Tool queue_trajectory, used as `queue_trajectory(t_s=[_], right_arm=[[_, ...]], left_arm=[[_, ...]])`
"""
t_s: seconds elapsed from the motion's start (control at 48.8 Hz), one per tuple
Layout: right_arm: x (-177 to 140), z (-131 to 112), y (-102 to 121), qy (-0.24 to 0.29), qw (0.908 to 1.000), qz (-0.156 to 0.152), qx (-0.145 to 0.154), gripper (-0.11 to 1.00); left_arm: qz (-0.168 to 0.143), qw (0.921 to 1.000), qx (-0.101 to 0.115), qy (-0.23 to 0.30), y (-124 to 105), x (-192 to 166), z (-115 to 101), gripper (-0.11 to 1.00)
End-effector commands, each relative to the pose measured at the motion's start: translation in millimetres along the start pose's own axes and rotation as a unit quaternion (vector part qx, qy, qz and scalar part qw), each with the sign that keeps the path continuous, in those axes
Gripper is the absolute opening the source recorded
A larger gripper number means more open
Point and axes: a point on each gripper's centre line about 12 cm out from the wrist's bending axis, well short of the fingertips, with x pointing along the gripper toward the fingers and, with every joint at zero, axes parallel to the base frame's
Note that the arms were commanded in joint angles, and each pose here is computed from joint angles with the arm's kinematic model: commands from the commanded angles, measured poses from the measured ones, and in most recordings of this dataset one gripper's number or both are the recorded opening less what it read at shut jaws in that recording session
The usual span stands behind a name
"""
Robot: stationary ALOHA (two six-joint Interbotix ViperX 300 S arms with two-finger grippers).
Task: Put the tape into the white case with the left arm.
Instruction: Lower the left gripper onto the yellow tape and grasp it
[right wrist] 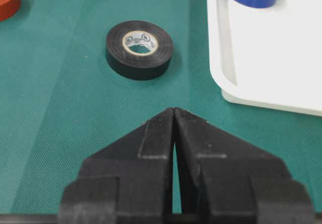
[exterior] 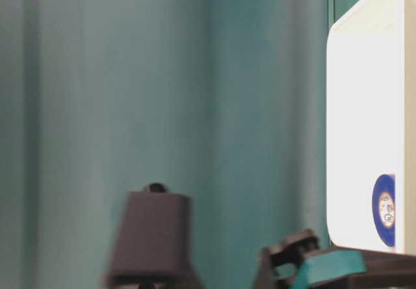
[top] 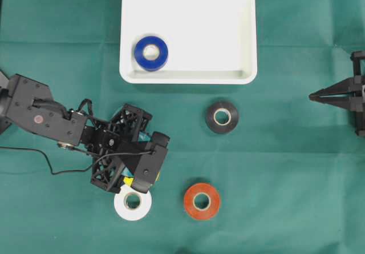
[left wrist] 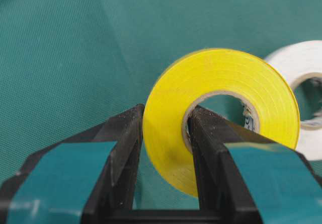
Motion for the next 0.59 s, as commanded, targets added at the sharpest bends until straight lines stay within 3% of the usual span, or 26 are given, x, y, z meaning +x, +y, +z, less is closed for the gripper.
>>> queue_trajectory(t_s=[0.0,0.287,0.574], right_arm=[[1,5,0,-0.006,1.0000,0.000,0.001,-0.09],[1,5,0,-0.006,1.0000,0.000,0.001,-0.09],[1,5,0,-0.007,1.0000,0.000,0.001,-0.09]], left_arm=[[0.000,0.9996,0.002,-0.029,-1,-22,19,0.25],[0.001,0.9999,-0.001,-0.016,2,-27,19,0.25],[0.028,0.9987,-0.040,-0.013,39,-28,13,0.25]])
